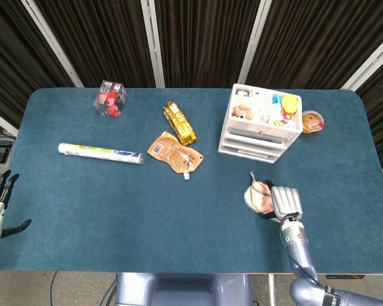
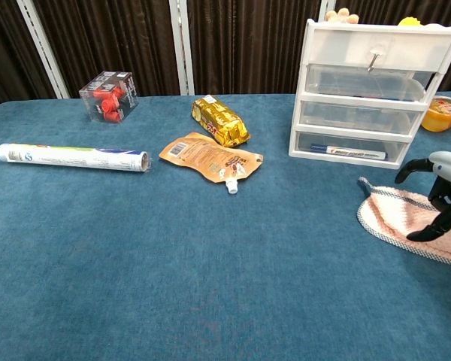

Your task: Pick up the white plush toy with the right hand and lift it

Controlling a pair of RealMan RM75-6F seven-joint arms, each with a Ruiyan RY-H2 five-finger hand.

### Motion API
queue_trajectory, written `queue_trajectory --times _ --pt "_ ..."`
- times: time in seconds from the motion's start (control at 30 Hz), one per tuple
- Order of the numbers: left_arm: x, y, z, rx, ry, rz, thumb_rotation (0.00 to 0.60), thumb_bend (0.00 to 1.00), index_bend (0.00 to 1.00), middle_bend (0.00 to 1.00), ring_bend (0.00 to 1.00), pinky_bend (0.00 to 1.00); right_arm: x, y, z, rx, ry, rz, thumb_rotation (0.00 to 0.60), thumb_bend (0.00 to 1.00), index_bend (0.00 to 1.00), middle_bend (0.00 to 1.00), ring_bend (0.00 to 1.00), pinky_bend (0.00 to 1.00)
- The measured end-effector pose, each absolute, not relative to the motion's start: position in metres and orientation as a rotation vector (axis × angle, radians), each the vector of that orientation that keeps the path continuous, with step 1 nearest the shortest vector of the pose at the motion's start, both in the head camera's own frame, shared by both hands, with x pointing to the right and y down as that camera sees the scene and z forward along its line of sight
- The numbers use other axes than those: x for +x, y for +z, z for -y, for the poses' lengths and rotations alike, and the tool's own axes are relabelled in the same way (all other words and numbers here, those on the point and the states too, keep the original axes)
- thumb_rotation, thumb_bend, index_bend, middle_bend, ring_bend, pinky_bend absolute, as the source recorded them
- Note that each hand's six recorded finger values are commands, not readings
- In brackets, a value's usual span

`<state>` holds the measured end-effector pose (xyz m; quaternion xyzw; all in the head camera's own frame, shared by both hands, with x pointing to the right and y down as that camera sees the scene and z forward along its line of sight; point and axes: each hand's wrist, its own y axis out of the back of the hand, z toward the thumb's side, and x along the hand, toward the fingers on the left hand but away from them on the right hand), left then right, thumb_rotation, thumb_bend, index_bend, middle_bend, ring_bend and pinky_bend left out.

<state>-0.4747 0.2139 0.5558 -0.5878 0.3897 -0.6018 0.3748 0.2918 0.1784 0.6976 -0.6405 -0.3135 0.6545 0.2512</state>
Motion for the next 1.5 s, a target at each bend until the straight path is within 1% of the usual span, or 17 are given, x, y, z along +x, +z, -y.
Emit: queue_trajectory --times 0.27,0.3,0.43,0.53,0.6,0.77,1.07,1.3,1.5 --pt "-0.475 0.556 -0.214 -1.510 -1.540 -1.003 0.600 0.00 0.00 0.00 0.00 0.00 0.303 0.715 -0.180 -1.711 1.851 0.851 0.600 0.09 0.28 0.89 0.89 0.86" --pt "-0.475 0.556 -0.214 -1.511 -1.539 -1.004 0.600 0.00 0.00 0.00 0.00 0.00 0.305 0.717 -0.181 -1.707 1.859 0.851 0.600 0.10 0.32 0.89 0.89 0.86" --pt "-0.475 0.556 -0.214 -1.514 -1.540 -1.005 0.600 0.00 0.00 0.00 0.00 0.00 0.311 0.724 -0.184 -1.693 1.881 0.849 0.600 0.18 0.57 0.91 0.89 0.86" --pt "-0.474 0.556 -0.214 -1.519 -1.539 -1.009 0.600 0.00 0.00 0.00 0.00 0.00 0.309 0.726 -0.184 -1.697 1.862 0.857 0.600 0.25 0.69 0.92 0.91 0.86" --pt "-0.474 0.556 -0.214 -1.521 -1.537 -1.012 0.600 0.00 0.00 0.00 0.00 0.00 0.306 0.725 -0.183 -1.706 1.835 0.873 0.600 0.28 0.72 0.93 0.92 0.86" --pt "-0.474 0.556 -0.214 -1.527 -1.537 -1.018 0.600 0.00 0.00 0.00 0.00 0.00 0.291 0.713 -0.176 -1.724 1.724 0.924 0.600 0.32 0.76 0.95 0.94 0.88" --pt "-0.474 0.556 -0.214 -1.532 -1.534 -1.025 0.600 0.00 0.00 0.00 0.00 0.00 0.265 0.674 -0.153 -1.709 1.482 1.036 0.600 0.32 0.76 0.95 0.94 0.88" --pt "-0.473 0.555 -0.213 -1.538 -1.526 -1.035 0.600 0.00 0.00 0.00 0.00 0.00 0.258 0.649 -0.138 -1.616 1.321 1.101 0.600 0.32 0.76 0.95 0.94 0.88" --pt "-0.473 0.555 -0.214 -1.540 -1.521 -1.041 0.600 0.00 0.00 0.00 0.00 0.00 0.264 0.639 -0.130 -1.482 1.214 1.108 0.600 0.32 0.76 0.95 0.93 0.88"
